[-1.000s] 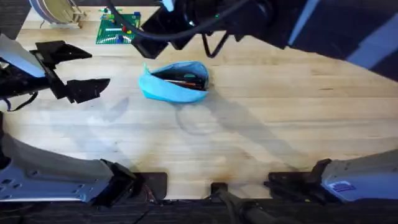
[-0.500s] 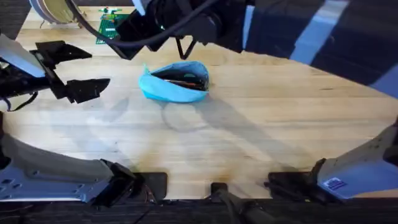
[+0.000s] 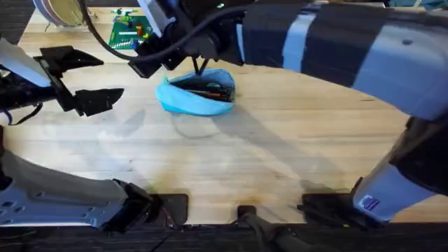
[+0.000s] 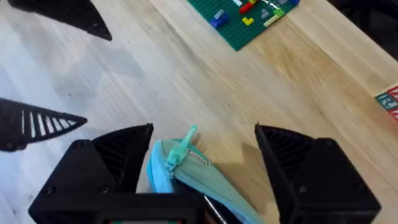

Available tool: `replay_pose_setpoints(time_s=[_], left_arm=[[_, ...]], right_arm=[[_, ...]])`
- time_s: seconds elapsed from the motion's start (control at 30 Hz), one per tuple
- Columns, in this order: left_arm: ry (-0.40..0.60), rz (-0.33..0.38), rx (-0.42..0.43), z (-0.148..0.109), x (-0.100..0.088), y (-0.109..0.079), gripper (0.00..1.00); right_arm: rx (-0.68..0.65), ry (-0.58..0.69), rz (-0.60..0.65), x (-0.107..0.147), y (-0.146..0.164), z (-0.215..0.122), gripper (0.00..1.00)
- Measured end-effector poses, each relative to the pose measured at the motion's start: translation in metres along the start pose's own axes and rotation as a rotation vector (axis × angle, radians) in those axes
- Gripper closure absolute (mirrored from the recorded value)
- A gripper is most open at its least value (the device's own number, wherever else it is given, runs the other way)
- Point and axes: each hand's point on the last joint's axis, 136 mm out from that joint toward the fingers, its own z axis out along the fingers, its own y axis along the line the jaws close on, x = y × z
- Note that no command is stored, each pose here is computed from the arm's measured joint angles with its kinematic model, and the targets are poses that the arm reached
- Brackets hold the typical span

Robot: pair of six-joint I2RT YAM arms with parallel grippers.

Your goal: Unzip the bag, pick up the pens from the table one at a time and place them inside, then zip the bag closed.

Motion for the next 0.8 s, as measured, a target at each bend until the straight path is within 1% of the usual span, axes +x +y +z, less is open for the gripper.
replay_pose_setpoints(time_s=[0.23, 0.33, 0.47, 0.63, 0.8], left_arm=[[0.0, 0.0, 0.0, 0.0, 0.0, 0.0, 0.007], [0.0, 0.0, 0.0, 0.0, 0.0, 0.0, 0.007], [0.0, 0.0, 0.0, 0.0, 0.0, 0.0, 0.007], [0.0, 0.0, 0.0, 0.0, 0.0, 0.0, 0.007], [0.0, 0.0, 0.0, 0.0, 0.0, 0.0, 0.007]], right_arm=[[-0.002, -0.01, 0.04, -0.009, 0.004, 0.016, 0.009], [0.022, -0.009, 0.048, -0.01, 0.009, 0.02, 0.011], [0.034, 0.018, 0.048, -0.004, 0.011, 0.02, 0.011], [0.042, 0.052, 0.076, 0.005, 0.011, 0.022, 0.011], [0.048, 0.091, 0.085, 0.018, 0.011, 0.029, 0.011]])
